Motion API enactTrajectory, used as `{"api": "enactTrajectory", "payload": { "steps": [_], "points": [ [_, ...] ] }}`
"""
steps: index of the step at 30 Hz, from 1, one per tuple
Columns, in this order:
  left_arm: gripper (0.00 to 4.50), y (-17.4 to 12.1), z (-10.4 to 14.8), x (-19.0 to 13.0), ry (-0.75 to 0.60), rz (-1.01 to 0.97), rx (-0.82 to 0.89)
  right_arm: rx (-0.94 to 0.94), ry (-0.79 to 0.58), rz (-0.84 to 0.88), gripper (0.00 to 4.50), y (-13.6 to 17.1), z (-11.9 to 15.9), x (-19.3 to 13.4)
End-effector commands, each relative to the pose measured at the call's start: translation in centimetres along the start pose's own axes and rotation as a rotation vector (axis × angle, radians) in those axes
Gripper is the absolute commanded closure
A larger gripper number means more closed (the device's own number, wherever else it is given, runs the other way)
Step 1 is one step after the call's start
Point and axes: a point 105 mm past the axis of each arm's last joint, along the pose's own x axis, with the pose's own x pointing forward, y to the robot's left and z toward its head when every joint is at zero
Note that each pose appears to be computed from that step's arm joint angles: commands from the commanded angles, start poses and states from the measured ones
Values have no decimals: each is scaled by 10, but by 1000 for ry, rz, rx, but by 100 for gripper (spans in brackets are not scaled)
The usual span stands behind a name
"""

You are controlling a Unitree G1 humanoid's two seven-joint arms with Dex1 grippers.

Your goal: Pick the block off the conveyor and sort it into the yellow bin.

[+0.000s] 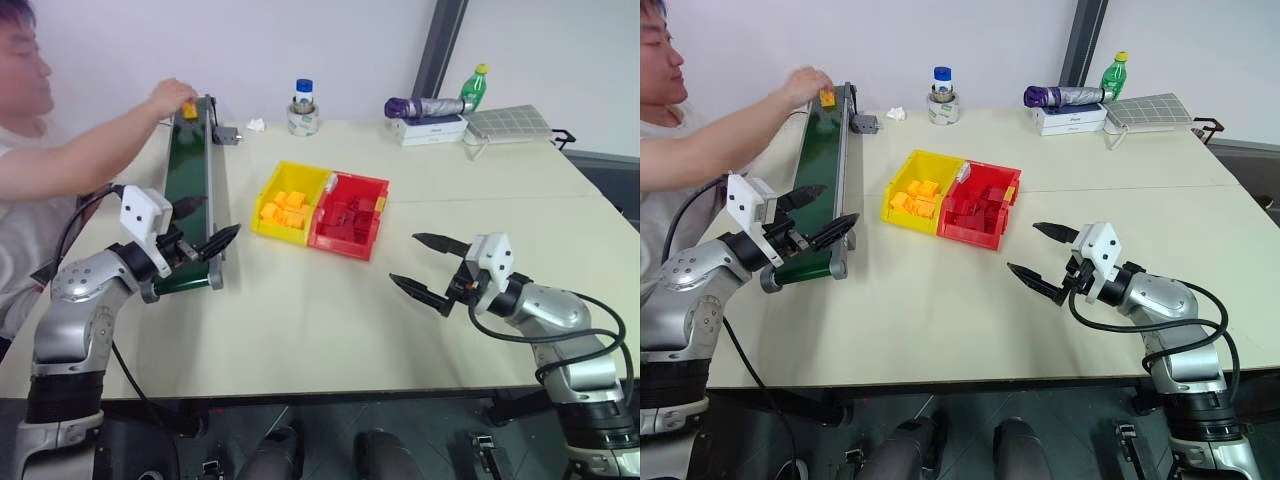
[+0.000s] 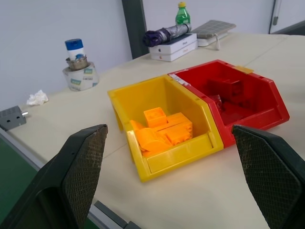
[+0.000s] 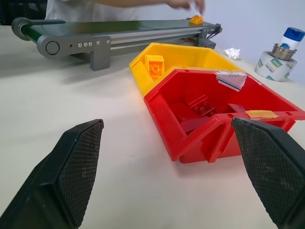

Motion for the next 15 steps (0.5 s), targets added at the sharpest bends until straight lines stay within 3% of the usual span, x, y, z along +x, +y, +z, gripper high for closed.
{"api": "enactTrajectory", "payload": {
  "steps": [1,15],
  "points": [
    [11,-1,11,1,-31,-13,25,-47,-34,-1,0,-1,14,-1],
    [11,-6,19,-4,-62,-14,25,-47,-33,-1,0,-1,14,-1]
  ]
}}
